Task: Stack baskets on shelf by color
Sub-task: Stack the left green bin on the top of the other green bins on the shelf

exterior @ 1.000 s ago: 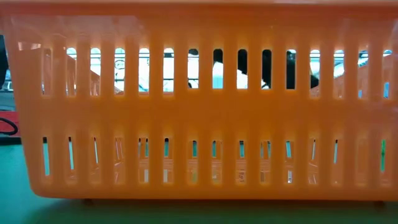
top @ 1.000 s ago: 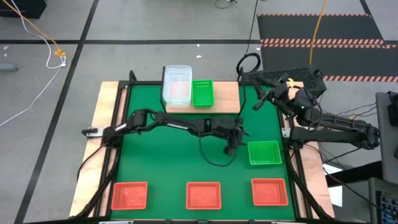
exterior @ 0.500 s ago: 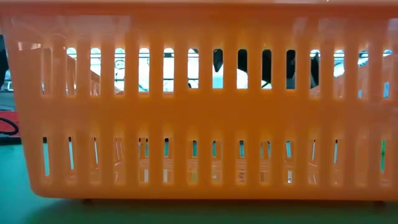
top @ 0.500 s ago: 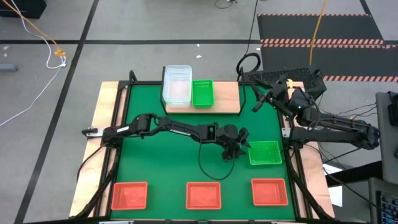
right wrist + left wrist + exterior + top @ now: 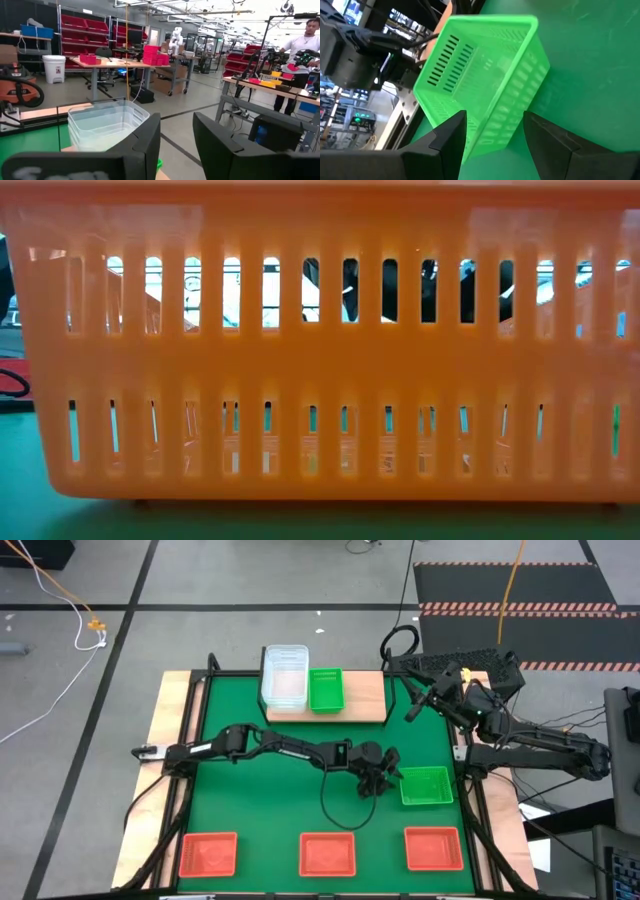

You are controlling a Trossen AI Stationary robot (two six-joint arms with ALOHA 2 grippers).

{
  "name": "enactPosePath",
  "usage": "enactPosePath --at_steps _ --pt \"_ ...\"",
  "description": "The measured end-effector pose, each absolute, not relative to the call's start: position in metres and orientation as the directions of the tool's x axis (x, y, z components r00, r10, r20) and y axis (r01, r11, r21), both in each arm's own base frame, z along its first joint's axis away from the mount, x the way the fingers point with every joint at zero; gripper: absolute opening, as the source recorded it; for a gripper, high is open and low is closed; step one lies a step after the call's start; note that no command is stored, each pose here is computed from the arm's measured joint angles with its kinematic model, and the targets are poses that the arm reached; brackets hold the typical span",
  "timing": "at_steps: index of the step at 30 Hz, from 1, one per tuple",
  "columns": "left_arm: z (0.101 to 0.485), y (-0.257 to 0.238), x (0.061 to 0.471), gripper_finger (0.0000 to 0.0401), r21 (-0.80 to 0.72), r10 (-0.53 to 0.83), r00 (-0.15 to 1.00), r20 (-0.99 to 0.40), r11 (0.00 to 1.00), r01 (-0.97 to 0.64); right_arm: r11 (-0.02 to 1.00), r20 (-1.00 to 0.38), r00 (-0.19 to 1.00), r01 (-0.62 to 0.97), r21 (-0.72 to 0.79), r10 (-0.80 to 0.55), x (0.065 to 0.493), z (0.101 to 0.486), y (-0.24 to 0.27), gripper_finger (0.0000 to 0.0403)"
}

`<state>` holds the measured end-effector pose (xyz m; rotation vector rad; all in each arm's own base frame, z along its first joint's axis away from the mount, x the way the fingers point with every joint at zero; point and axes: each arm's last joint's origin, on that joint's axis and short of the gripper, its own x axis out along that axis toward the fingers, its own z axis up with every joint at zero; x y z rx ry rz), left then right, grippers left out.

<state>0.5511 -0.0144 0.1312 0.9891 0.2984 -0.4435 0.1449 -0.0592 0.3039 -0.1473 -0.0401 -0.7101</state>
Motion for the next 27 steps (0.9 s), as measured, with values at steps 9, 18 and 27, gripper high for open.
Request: enactPosePath --at_steps 9,18,27 --pt "0.130 -0.014 0.551 0.0131 0.712 -0.223 0.867 -0.445 0.499 0.494 0.748 0.085 0.758 0.652 -0.125 -0.646 0.145 0.304 -0.059 0.0112" --pt "0.129 -0.014 0.550 0.0032 0.670 -0.211 0.859 -0.466 0.551 0.498 0.743 0.106 0.756 0.654 -0.139 -0.646 0.145 0.306 -0.059 0.0112" --pt "0.140 -0.026 0.549 0.0026 0.691 -0.112 0.874 -0.472 0.570 0.446 0.738 0.106 0.756 0.654 -0.168 -0.646 0.145 0.306 -0.059 0.0112"
